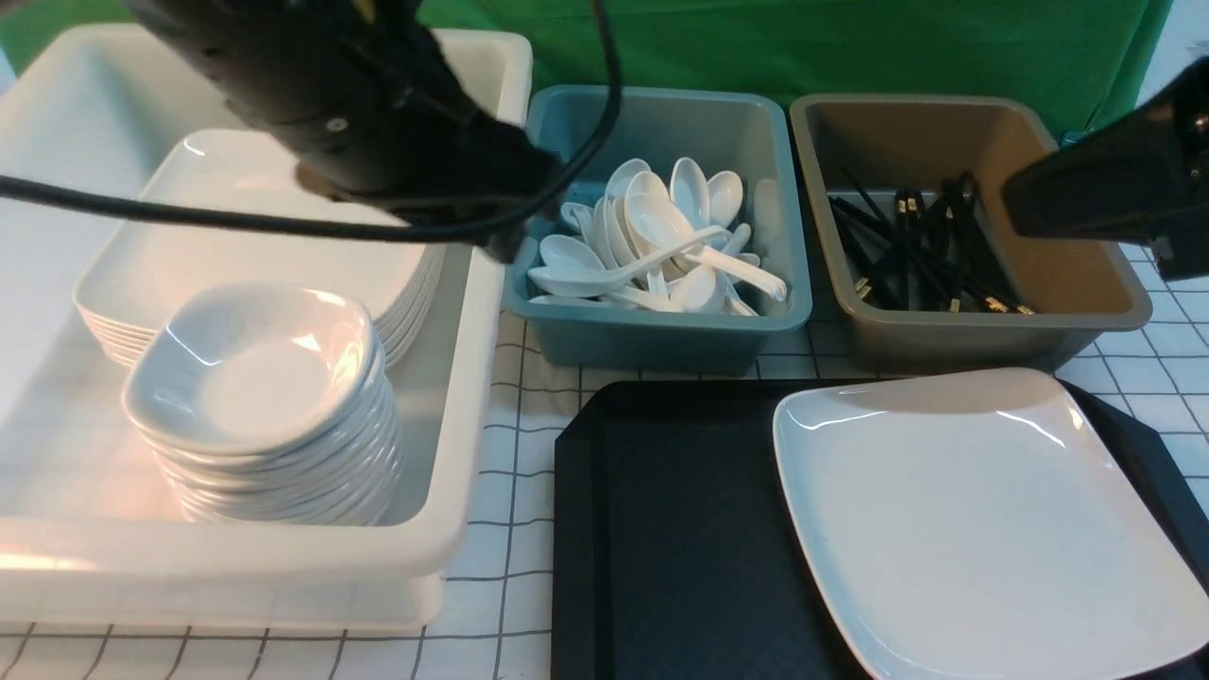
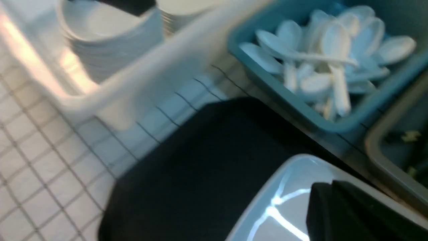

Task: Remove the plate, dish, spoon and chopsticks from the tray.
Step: Use the left arm to grab a plate from the dinner plate, then use the left arm to put the plate into the large storage box on the left

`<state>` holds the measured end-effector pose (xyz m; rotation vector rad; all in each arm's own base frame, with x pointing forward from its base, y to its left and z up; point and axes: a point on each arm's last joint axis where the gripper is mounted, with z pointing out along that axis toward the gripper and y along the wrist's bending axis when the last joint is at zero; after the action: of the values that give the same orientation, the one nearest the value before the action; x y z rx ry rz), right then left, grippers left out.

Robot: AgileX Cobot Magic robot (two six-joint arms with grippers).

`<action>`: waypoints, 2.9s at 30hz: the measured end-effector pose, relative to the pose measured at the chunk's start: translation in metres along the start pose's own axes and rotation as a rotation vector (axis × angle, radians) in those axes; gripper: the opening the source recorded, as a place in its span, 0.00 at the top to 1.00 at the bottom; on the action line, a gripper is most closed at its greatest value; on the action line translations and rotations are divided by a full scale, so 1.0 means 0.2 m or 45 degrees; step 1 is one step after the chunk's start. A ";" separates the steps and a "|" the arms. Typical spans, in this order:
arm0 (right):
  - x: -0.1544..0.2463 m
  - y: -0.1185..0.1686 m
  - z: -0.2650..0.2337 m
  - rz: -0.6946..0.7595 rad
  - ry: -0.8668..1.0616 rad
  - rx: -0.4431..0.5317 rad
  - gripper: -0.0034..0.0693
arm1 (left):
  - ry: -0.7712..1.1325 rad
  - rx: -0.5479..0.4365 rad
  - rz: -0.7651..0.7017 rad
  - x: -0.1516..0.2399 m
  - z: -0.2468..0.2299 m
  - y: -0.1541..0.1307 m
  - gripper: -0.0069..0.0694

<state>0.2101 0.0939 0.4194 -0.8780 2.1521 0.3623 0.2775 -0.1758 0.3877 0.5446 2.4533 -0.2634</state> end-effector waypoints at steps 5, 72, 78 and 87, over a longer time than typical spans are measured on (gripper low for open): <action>0.04 -0.07 -0.01 0.021 0.118 0.204 0.95 | 0.002 0.248 0.067 -0.01 0.19 -0.28 0.85; 0.12 0.07 -0.40 0.022 -0.055 0.350 0.96 | -0.025 0.309 0.059 -0.20 0.55 -0.46 0.88; 0.12 0.09 -0.41 0.040 -0.087 0.307 0.96 | -0.138 0.272 0.112 -0.24 0.35 -0.42 0.88; 0.09 0.13 -0.40 0.074 -0.178 0.177 0.95 | -0.304 0.191 0.114 -0.28 0.04 -0.32 0.88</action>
<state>0.1394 0.0641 0.4593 -0.6930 2.0493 0.2899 0.2945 -0.2544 0.4196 0.6464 2.1843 -0.4510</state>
